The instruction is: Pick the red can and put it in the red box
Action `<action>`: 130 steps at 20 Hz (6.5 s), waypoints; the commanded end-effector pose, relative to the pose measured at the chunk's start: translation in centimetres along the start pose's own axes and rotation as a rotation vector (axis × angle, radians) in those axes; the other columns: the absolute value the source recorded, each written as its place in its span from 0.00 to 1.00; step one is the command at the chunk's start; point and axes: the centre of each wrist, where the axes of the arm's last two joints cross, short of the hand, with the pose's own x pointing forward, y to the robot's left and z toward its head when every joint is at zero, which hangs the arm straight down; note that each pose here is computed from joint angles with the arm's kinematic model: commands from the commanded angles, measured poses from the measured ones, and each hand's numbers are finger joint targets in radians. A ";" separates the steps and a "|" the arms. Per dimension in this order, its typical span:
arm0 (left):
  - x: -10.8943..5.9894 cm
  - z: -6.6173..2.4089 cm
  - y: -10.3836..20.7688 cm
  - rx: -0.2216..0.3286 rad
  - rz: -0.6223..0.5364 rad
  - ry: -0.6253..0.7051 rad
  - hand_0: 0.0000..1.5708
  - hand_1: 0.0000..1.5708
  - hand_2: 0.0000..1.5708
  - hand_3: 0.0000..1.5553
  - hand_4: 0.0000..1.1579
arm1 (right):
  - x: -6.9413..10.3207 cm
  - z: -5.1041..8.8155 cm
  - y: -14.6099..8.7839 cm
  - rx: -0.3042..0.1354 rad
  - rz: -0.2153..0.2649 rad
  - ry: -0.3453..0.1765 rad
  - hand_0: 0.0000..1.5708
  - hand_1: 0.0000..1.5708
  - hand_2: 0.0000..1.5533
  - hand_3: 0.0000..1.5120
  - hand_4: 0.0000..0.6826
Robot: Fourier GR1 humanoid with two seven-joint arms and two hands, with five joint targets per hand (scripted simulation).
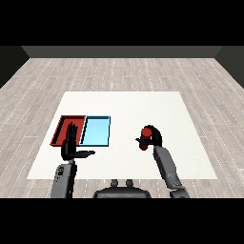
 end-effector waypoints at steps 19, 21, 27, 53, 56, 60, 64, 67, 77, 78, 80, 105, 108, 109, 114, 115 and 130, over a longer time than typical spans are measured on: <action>-1.0 -2.44 -6.4 -0.184 0.042 0.082 0.00 0.00 0.00 0.00 0.00 | 6.6 -0.1 3.1 0.028 -0.002 -0.196 0.91 0.91 0.93 0.94 0.96; -0.6 -2.22 -8.3 -0.207 0.064 0.108 0.00 0.00 0.00 0.00 0.00 | 8.3 1.3 1.3 0.033 -0.002 -0.183 0.90 0.90 0.93 0.94 0.96; -1.7 -2.20 -9.2 -0.208 0.083 0.122 0.00 0.00 0.00 0.00 0.00 | 6.9 -0.5 6.9 0.050 -0.016 -0.217 0.91 0.91 0.93 0.94 0.97; -1.4 -4.86 -18.1 -0.320 0.048 0.178 0.00 0.00 0.00 0.00 0.00 | 8.6 -0.9 14.4 0.157 -0.080 -0.303 0.91 0.91 0.93 0.93 0.88; -0.6 -4.24 -17.1 -0.335 0.086 0.160 0.00 0.00 0.00 0.00 0.00 | 8.7 1.1 16.2 0.196 -0.054 -0.301 0.92 0.92 0.92 0.92 0.90; -1.2 -4.63 -17.4 -0.346 0.072 0.187 0.00 0.00 0.00 0.00 0.00 | 10.3 -1.0 16.4 0.203 -0.084 -0.280 0.92 0.92 0.92 0.92 0.88; -0.4 -5.15 -18.2 -0.343 0.066 0.180 0.00 0.00 0.00 0.00 0.00 | 9.4 1.5 17.1 0.213 -0.105 -0.287 0.93 0.93 0.93 0.92 0.86; 0.2 -4.80 -20.1 -0.354 0.051 0.177 0.00 0.00 0.00 0.00 0.00 | 9.7 -0.7 16.7 0.232 -0.113 -0.301 0.93 0.93 0.93 0.92 0.80; -1.9 -1.32 -20.2 -0.262 -0.018 0.231 1.00 1.00 0.99 0.93 0.82 | 9.4 2.1 16.3 0.222 -0.134 -0.303 0.95 0.95 0.93 0.92 0.76; -1.7 -2.94 -19.7 -0.275 -0.004 0.248 1.00 1.00 0.98 0.94 0.84 | 9.2 1.4 16.8 0.235 -0.125 -0.305 0.94 0.94 0.93 0.92 0.78; -0.8 -3.65 -21.4 -0.251 -0.047 0.235 1.00 1.00 0.98 0.93 0.86 | 10.4 2.5 17.0 0.241 -0.113 -0.317 0.93 0.93 0.93 0.92 0.82; -1.4 -5.02 -19.4 -0.187 0.004 0.176 1.00 1.00 1.00 0.96 0.99 | 11.7 1.3 16.2 0.263 -0.152 -0.370 0.00 0.00 0.00 0.00 0.00; -0.9 -2.05 -20.7 -0.188 -0.008 0.152 1.00 1.00 1.00 0.96 0.99 | 12.7 1.2 16.4 0.268 -0.118 -0.381 0.00 0.00 0.00 0.00 0.00; -0.3 -4.66 -21.0 -0.198 -0.020 0.147 1.00 1.00 1.00 0.95 0.99 | 12.6 1.3 16.7 0.253 -0.111 -0.387 0.00 0.00 0.00 0.00 0.00; -0.8 -3.83 -17.6 -0.179 -0.030 0.161 1.00 1.00 1.00 0.95 0.99 | 13.1 1.0 13.1 0.201 -0.060 -0.409 0.00 0.00 0.00 0.00 0.00; -1.2 -4.95 -18.5 -0.173 0.000 0.181 1.00 1.00 1.00 0.95 0.99 | 14.5 0.1 14.2 0.182 -0.058 -0.443 0.00 0.00 0.00 0.00 0.00; -1.1 -4.19 -10.5 -0.091 -0.086 0.143 1.00 1.00 1.00 0.95 0.98 | 18.3 1.1 3.2 -0.041 -0.082 -0.551 0.00 0.00 0.00 0.00 0.00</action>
